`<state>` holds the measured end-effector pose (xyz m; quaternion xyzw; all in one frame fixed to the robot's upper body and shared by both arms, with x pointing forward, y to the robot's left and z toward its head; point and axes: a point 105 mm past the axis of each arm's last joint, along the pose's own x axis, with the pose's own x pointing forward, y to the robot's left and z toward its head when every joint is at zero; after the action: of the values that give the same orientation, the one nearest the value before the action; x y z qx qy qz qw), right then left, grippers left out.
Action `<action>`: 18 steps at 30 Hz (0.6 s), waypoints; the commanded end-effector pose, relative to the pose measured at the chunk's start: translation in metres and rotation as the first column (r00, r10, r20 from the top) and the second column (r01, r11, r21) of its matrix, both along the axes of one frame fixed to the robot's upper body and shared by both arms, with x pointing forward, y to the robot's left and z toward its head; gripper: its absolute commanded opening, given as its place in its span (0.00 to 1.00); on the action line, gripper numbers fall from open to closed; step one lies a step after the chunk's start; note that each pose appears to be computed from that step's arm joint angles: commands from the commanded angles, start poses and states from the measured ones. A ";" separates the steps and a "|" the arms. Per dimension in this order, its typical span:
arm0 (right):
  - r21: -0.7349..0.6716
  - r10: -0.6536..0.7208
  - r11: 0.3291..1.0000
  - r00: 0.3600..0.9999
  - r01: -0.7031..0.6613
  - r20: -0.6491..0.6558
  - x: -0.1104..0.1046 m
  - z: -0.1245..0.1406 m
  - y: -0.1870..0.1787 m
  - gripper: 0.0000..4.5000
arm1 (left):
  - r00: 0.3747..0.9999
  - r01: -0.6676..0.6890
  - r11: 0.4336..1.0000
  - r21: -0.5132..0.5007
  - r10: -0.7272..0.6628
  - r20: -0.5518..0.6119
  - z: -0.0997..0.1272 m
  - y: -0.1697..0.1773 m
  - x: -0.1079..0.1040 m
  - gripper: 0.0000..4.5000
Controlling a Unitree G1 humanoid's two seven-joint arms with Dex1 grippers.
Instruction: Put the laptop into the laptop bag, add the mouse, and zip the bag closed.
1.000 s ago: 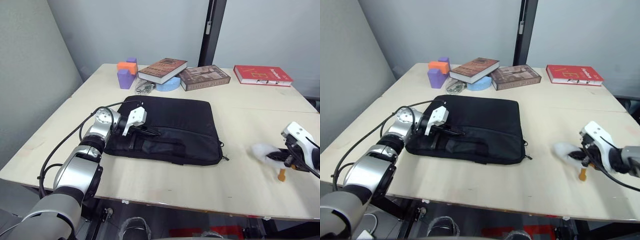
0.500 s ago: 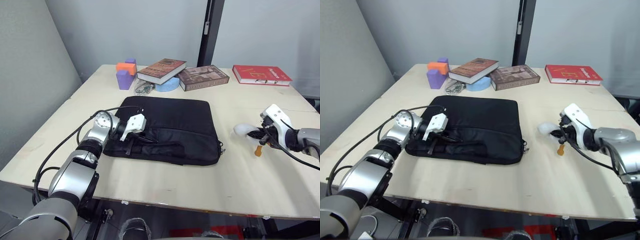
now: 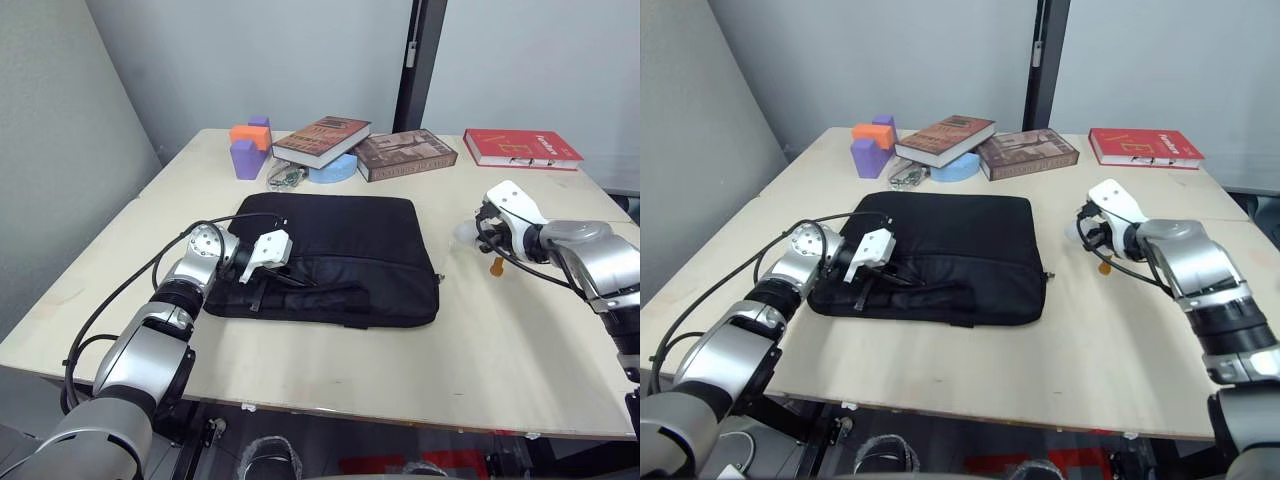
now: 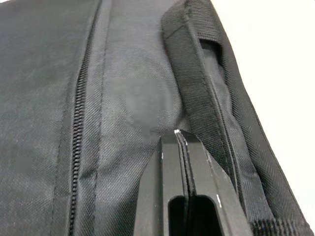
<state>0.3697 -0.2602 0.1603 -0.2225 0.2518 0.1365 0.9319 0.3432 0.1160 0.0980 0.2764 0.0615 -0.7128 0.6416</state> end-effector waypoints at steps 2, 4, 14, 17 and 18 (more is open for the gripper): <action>0.010 -0.065 0.998 0.990 0.065 0.128 0.011 0.039 -0.008 0.00 | 0.984 0.074 0.985 0.155 -0.048 -0.170 -0.052 0.012 -0.029 0.00; 0.040 -0.010 0.999 0.996 0.007 0.084 0.005 0.033 0.002 0.00 | 0.984 0.071 0.986 0.149 -0.045 -0.172 -0.052 0.012 -0.029 0.00; 0.107 0.102 0.990 0.992 -0.094 -0.069 -0.024 -0.004 0.005 0.35 | 0.987 0.021 0.998 0.055 -0.012 -0.158 -0.033 0.007 -0.020 0.00; 0.141 0.132 0.983 0.988 -0.120 -0.077 -0.028 -0.005 0.008 0.56 | 0.988 -0.011 1.000 -0.008 0.009 -0.152 -0.017 0.005 -0.014 0.00; 0.152 0.138 0.980 0.988 -0.126 -0.074 -0.029 -0.003 0.007 0.65 | 0.989 -0.019 0.999 -0.028 0.015 -0.148 -0.011 0.005 -0.012 0.00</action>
<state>0.3403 -0.2523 0.1355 -0.1595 0.3001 0.2189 0.9147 0.3396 0.1164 0.0999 0.2334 0.0630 -0.7140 0.6571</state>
